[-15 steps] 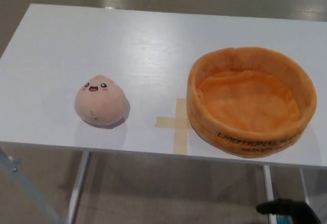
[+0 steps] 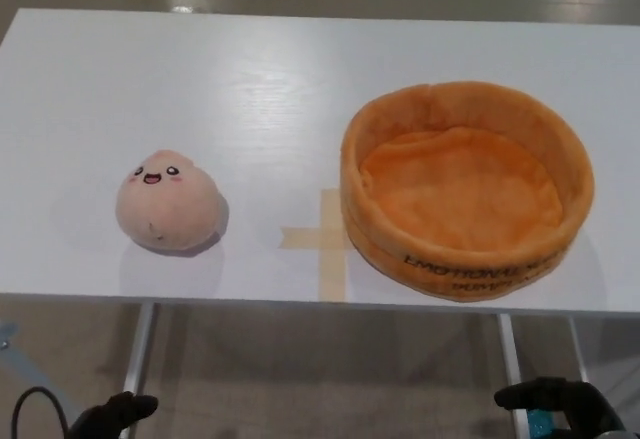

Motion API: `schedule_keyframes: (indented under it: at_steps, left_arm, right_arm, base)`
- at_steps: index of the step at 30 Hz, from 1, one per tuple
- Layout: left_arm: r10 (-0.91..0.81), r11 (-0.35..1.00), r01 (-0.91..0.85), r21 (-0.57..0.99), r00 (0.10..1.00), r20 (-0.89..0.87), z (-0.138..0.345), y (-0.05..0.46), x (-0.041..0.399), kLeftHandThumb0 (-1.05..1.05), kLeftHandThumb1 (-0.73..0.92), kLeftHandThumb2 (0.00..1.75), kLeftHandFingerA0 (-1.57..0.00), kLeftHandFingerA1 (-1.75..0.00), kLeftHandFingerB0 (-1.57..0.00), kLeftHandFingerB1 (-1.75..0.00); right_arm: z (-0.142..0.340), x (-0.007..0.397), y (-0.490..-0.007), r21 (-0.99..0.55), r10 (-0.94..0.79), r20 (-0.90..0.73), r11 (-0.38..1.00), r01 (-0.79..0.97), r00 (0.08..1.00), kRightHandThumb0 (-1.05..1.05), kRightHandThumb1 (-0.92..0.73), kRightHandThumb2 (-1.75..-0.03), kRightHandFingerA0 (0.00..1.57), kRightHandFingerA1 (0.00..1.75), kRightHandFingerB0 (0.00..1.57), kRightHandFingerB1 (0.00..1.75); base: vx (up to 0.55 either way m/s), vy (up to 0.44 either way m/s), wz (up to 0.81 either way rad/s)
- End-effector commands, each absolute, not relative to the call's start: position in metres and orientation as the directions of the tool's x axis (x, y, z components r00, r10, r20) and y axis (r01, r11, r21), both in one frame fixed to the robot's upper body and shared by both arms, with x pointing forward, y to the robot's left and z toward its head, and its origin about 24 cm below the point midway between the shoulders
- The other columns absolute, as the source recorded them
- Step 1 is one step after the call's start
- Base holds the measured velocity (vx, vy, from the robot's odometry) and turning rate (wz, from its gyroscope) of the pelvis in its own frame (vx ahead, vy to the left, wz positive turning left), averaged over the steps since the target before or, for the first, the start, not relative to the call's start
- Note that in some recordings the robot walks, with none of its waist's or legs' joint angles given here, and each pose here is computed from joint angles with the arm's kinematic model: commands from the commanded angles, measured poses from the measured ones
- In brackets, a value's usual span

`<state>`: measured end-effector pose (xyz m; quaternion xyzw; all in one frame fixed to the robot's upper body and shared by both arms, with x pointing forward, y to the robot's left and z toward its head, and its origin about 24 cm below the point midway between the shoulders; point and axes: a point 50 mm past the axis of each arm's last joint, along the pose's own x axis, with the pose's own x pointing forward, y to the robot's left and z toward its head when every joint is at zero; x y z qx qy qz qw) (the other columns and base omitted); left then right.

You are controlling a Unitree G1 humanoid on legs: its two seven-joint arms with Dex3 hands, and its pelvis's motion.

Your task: Use the left hand to pick up the pink round toy on the left and place it inside the orange plate on the desk.

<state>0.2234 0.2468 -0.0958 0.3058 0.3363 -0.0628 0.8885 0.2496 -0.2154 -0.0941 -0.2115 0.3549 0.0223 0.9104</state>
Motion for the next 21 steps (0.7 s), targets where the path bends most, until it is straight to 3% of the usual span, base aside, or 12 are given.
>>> schedule_keyframes:
  at_steps: [1, 2, 3, 5, 6, 7, 9, 10, 14, 15, 21]
  left_arm:
    - [0.084, 0.807, 0.306, 0.504, 0.787, -0.611, -0.0955, 0.2494, 0.2196, -0.46, 0.48, 0.65, -0.14, -0.36, -0.13, -0.34]
    - [0.078, 0.799, 0.313, 0.514, 0.793, -0.604, -0.0949, 0.2497, 0.2195, -0.49, 0.46, 0.67, -0.04, -0.21, -0.1, -0.3]
    - [0.074, 0.796, 0.314, 0.517, 0.798, -0.598, -0.0943, 0.2499, 0.2199, -0.45, 0.49, 0.57, 0.0, -0.21, -0.11, -0.27]
    - [0.077, 0.796, 0.31, 0.52, 0.8, -0.595, -0.0941, 0.25, 0.2204, -0.47, 0.5, 0.56, 0.0, -0.22, -0.11, -0.27]
    - [0.083, 0.795, 0.307, 0.524, 0.8, -0.594, -0.0939, 0.25, 0.221, -0.48, 0.43, 0.71, 0.0, -0.17, -0.07, -0.31]
    - [0.085, 0.797, 0.302, 0.522, 0.801, -0.592, -0.0938, 0.25, 0.2211, -0.47, 0.43, 0.71, 0.0, -0.14, -0.06, -0.31]
    - [0.09, 0.799, 0.293, 0.525, 0.805, -0.587, -0.0936, 0.2501, 0.2212, -0.47, 0.43, 0.71, 0.0, -0.15, -0.06, -0.31]
    - [0.088, 0.803, 0.29, 0.52, 0.806, -0.585, -0.0933, 0.2504, 0.2212, -0.47, 0.32, 0.72, 0.0, -0.21, -0.02, -0.31]
    - [0.083, 0.809, 0.285, 0.515, 0.81, -0.58, -0.0932, 0.2508, 0.2202, -0.47, 0.31, 0.71, 0.0, -0.22, -0.02, -0.32]
    - [0.078, 0.81, 0.284, 0.514, 0.816, -0.573, -0.0929, 0.2506, 0.2199, -0.42, 0.45, 0.66, -0.04, -0.2, -0.07, -0.28]
    - [-0.026, 0.841, 0.296, 0.452, 0.858, -0.513, -0.0873, 0.2487, 0.2141, -0.29, 0.48, 0.6, -0.1, -0.23, -0.1, -0.3]
  right_arm:
    - [-0.0942, 0.2489, -0.2155, -0.375, -0.102, -0.646, 0.905, -0.199, 0.756, -0.14, -0.38, -0.6, 0.77, 0.75, 0.62, 0.62]
    - [-0.0942, 0.2489, -0.2154, -0.372, -0.1, -0.647, 0.907, -0.198, 0.756, -0.13, -0.38, -0.6, 0.76, 0.76, 0.61, 0.62]
    - [-0.094, 0.2491, -0.2154, -0.373, -0.101, -0.646, 0.906, -0.198, 0.757, -0.12, -0.38, -0.59, 0.77, 0.75, 0.61, 0.62]
    - [-0.0938, 0.2494, -0.2153, -0.376, -0.101, -0.644, 0.905, -0.2, 0.758, -0.13, -0.38, -0.6, 0.77, 0.75, 0.61, 0.62]
    - [-0.0935, 0.2498, -0.2152, -0.375, -0.101, -0.642, 0.906, -0.197, 0.76, -0.12, -0.38, -0.59, 0.77, 0.75, 0.61, 0.62]
    - [-0.0934, 0.2499, -0.2152, -0.376, -0.103, -0.641, 0.906, -0.194, 0.761, -0.12, -0.37, -0.59, 0.78, 0.76, 0.63, 0.63]
    - [-0.0934, 0.2503, -0.215, -0.375, -0.104, -0.643, 0.907, -0.194, 0.759, -0.13, -0.38, -0.59, 0.78, 0.76, 0.61, 0.62]
    - [-0.0933, 0.2504, -0.2149, -0.378, -0.1, -0.645, 0.903, -0.203, 0.757, -0.14, -0.39, -0.6, 0.77, 0.75, 0.61, 0.62]
    - [-0.0935, 0.2502, -0.2147, -0.377, -0.1, -0.644, 0.904, -0.2, 0.758, -0.14, -0.38, -0.6, 0.77, 0.76, 0.61, 0.62]
    - [-0.0935, 0.25, -0.2148, -0.376, -0.099, -0.645, 0.904, -0.201, 0.758, -0.13, -0.38, -0.6, 0.79, 0.77, 0.62, 0.62]
    - [-0.0958, 0.2456, -0.2171, -0.373, -0.1, -0.647, 0.906, -0.2, 0.756, -0.13, -0.36, -0.62, 0.79, 0.78, 0.62, 0.63]
  base:
    - [0.0, 0.0, 0.0]
    - [0.0, 0.0, 0.0]
    - [0.0, 0.0, 0.0]
    - [0.0, 0.0, 0.0]
    - [0.0, 0.0, 0.0]
    - [0.0, 0.0, 0.0]
    - [0.0, 0.0, 0.0]
    - [0.0, 0.0, 0.0]
    - [0.0, 0.0, 0.0]
    - [0.0, 0.0, 0.0]
    - [0.0, 0.0, 0.0]
